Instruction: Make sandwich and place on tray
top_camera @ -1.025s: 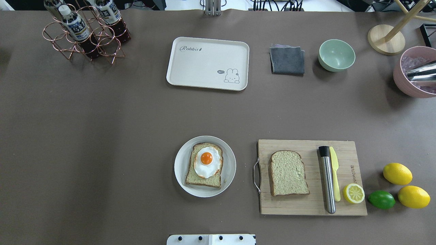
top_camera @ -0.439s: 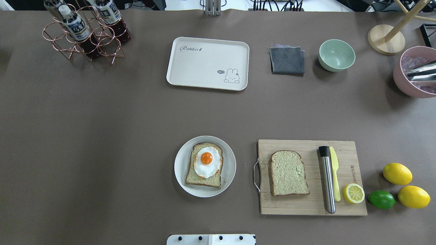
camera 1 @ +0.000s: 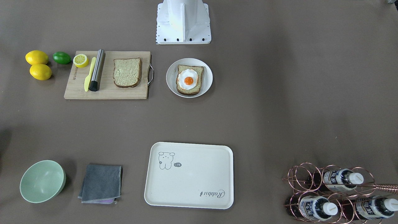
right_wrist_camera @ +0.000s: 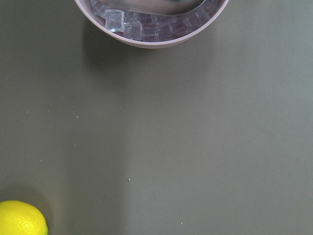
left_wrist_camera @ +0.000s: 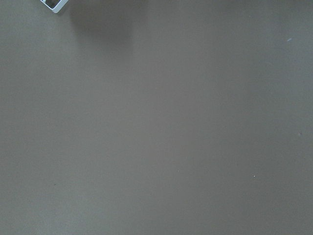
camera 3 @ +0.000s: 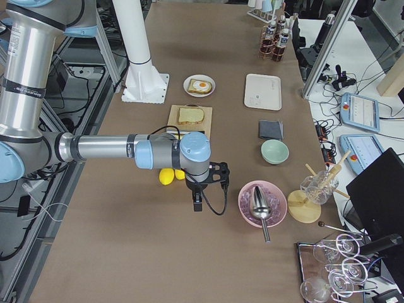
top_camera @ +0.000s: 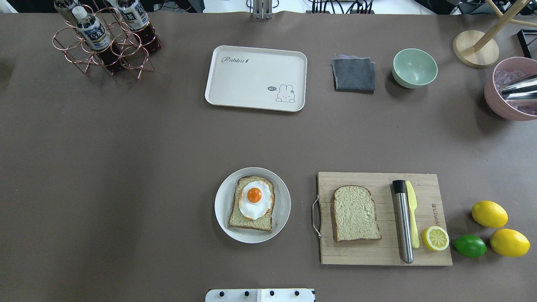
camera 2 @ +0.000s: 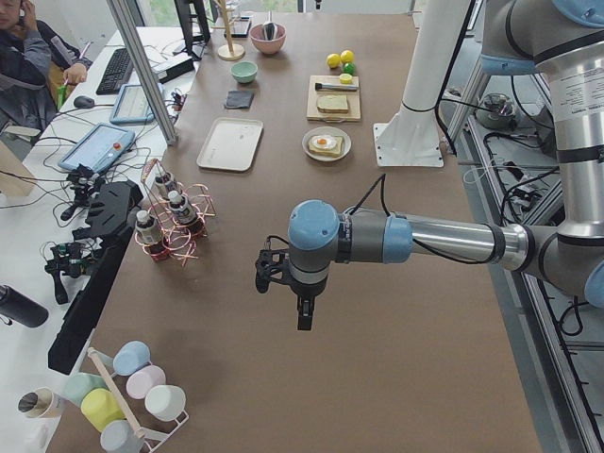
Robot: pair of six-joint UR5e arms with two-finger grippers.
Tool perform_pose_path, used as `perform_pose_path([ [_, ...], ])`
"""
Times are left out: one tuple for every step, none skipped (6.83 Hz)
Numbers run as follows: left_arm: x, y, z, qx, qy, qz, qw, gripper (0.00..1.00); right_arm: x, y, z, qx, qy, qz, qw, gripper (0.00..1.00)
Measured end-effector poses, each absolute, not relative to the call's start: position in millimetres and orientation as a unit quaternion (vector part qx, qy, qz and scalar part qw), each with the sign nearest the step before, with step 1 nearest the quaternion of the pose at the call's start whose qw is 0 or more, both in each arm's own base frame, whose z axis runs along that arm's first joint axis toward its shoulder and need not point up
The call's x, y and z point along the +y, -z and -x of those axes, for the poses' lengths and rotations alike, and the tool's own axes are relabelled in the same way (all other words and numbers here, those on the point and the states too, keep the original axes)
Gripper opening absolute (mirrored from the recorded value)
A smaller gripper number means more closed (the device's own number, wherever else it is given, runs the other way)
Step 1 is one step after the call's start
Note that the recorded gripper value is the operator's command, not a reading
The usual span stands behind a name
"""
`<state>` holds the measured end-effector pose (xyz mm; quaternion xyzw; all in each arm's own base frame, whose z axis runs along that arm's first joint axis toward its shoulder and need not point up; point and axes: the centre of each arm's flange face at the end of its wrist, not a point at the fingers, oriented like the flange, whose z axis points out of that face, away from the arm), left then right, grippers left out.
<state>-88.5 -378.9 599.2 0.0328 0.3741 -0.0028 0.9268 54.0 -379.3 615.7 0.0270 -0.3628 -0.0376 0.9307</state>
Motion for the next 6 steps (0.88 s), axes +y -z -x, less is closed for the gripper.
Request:
perform_pose_path([
  [-379.2, -598.8, 88.7, 0.373, 0.003, -0.033, 0.927, 0.97, -379.3, -615.2, -53.9, -0.363, 0.038, -0.027, 0.931, 1.0],
  [-380.7, -597.4, 89.0, 0.371, 0.002, -0.035, 0.928, 0.97, -379.5, -614.6, -53.9, -0.363, 0.038, -0.028, 0.93, 1.0],
  [-380.3, -597.5, 89.0, 0.371, 0.001, -0.036, 0.928, 0.97, -379.9, -614.3, -53.8, -0.364, 0.038, -0.028, 0.93, 1.0],
  [-379.8, -597.9, 88.9, 0.372, -0.001, -0.037, 0.928, 0.97, -380.0, -614.7, -53.8, -0.364, 0.037, -0.028, 0.93, 1.0],
  [-380.6, -598.7, 88.7, 0.372, -0.004, -0.038, 0.928, 0.97, -379.7, -615.3, -53.8, -0.364, 0.037, -0.027, 0.93, 1.0],
  [-381.1, -599.9, 88.6, 0.371, -0.004, -0.038, 0.928, 0.97, -379.6, -615.5, -53.8, -0.364, 0.036, -0.026, 0.93, 1.0],
])
